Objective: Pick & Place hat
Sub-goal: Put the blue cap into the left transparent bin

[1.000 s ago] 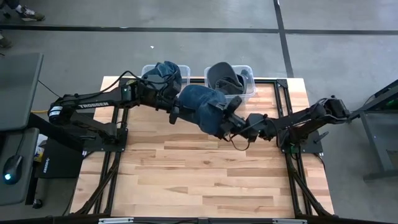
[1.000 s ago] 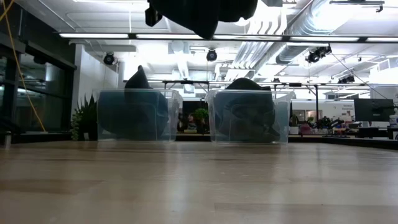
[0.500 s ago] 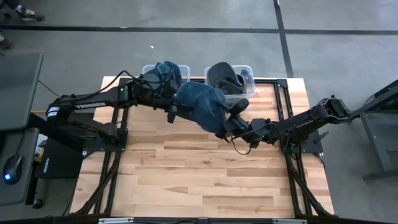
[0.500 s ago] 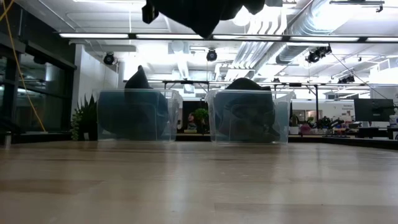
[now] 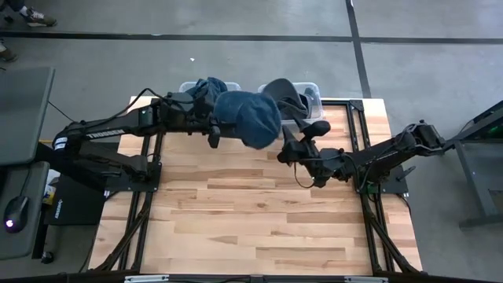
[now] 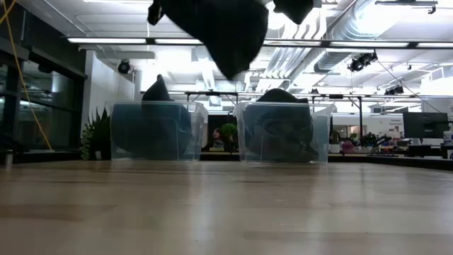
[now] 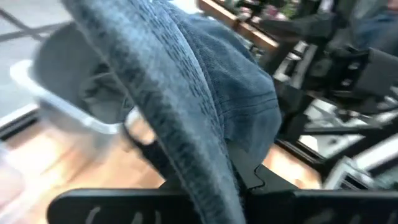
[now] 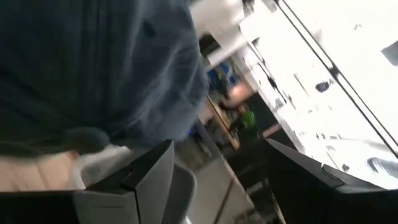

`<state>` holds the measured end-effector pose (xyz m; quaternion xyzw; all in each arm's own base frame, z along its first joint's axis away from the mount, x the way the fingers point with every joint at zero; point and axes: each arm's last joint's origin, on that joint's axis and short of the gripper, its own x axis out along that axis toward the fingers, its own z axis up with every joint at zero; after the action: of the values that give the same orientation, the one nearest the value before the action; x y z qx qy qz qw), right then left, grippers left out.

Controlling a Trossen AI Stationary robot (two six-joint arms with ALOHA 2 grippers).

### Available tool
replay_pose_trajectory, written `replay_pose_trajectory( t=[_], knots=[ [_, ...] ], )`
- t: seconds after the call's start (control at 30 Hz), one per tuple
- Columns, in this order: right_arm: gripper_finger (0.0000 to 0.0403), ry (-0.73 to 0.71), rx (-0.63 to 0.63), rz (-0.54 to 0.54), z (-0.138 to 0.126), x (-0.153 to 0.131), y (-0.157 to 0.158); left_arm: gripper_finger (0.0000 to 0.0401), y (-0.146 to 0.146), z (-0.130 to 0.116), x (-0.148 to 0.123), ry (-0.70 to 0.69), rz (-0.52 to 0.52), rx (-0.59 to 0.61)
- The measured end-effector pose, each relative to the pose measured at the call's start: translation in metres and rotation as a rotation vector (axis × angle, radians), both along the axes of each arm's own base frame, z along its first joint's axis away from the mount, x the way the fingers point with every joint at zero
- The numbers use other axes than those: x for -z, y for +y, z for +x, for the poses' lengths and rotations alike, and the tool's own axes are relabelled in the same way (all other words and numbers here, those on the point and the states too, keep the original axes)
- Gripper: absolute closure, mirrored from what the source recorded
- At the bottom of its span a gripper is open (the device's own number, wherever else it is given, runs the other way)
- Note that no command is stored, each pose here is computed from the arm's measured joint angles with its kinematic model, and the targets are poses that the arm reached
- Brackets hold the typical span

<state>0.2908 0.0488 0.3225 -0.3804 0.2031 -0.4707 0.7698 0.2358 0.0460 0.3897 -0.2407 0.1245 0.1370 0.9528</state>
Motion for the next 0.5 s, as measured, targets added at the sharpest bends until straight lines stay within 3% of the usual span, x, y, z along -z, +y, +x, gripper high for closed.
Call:
replay_pose_trajectory(
  t=[0.2, 0.5],
  knots=[
    [0.0164, -0.017, 0.112, 0.040, -0.002, 0.005, -0.001, 0.0396, 0.002, -0.013, -0.001, 0.055, 0.060, -0.121],
    [0.0164, -0.011, 0.109, 0.065, -0.002, 0.020, 0.000, 0.0396, 0.007, -0.023, -0.002, 0.112, 0.189, -0.335]
  ],
)
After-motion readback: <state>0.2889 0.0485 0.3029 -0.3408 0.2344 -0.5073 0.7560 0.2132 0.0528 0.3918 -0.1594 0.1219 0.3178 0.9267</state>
